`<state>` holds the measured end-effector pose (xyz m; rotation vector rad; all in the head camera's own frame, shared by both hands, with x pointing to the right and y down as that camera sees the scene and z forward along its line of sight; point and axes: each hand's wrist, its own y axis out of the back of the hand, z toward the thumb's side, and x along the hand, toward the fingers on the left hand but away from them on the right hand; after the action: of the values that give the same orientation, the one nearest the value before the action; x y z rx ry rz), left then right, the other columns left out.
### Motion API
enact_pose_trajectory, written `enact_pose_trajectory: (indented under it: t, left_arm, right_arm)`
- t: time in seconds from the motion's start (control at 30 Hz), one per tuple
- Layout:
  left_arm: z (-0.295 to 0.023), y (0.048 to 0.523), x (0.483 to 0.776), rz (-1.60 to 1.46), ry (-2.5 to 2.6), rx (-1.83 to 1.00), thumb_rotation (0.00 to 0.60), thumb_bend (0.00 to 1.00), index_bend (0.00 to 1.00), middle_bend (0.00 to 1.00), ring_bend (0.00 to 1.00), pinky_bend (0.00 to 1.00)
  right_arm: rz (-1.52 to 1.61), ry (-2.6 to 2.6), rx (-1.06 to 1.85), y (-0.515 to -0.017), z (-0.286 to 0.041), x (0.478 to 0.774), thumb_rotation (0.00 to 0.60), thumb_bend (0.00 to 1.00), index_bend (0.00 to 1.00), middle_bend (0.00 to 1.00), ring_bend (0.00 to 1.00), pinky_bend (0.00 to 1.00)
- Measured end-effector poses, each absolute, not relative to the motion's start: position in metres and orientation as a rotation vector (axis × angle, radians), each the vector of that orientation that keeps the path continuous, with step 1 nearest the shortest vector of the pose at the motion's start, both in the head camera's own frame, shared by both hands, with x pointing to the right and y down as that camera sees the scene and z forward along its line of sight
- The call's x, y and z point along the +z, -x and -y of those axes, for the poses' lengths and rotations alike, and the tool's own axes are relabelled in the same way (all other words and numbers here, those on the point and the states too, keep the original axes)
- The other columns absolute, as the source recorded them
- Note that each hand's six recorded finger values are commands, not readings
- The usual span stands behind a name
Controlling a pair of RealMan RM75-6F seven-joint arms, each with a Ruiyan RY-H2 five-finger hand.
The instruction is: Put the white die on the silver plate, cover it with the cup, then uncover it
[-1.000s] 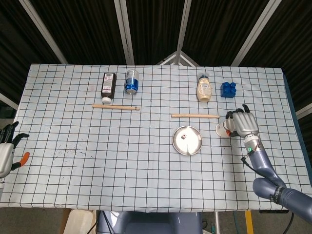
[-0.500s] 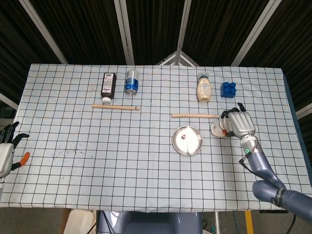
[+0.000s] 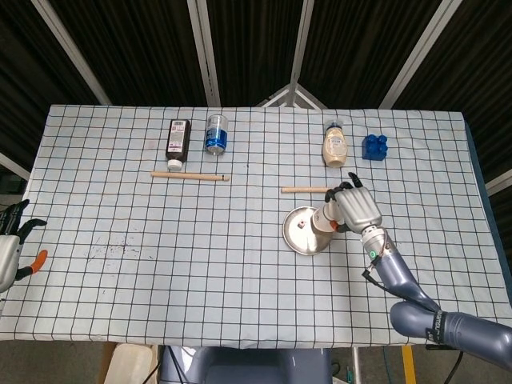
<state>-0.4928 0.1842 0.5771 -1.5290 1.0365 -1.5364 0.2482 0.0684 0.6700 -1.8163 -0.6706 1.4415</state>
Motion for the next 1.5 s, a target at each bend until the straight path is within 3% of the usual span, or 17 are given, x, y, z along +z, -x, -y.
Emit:
enact_pose_trajectory:
  t: [0.4,1.1,1.5]
  left_arm:
    - [-0.183,0.493,0.579,-1.03,1.535,-1.547,0.6,0.47,0.29,0.0,0.0,0.1]
    - [-0.184,0.492,0.58,-1.024,1.541,-1.548,0.6,0.47,0.29,0.0,0.0,0.1]
    - [-0.184,0.493,0.58,-1.024,1.541,-1.55,0.6,0.47,0.29,0.0,0.0,0.1]
  right_arm:
    - [0.644,1.834,1.424,-0.226,-0.072,0.68,0.6,0.35,0.44,0.46,0.23,0.0]
    - [0.631,1.865,1.361,-0.201,-0.086,0.673,0.6,0.36,0.44,0.46,0.23,0.0]
    - [0.609,1.841,1.406,-0.216,-0.09,0.68,0.6,0.36,0.45,0.46,0.23,0.0]
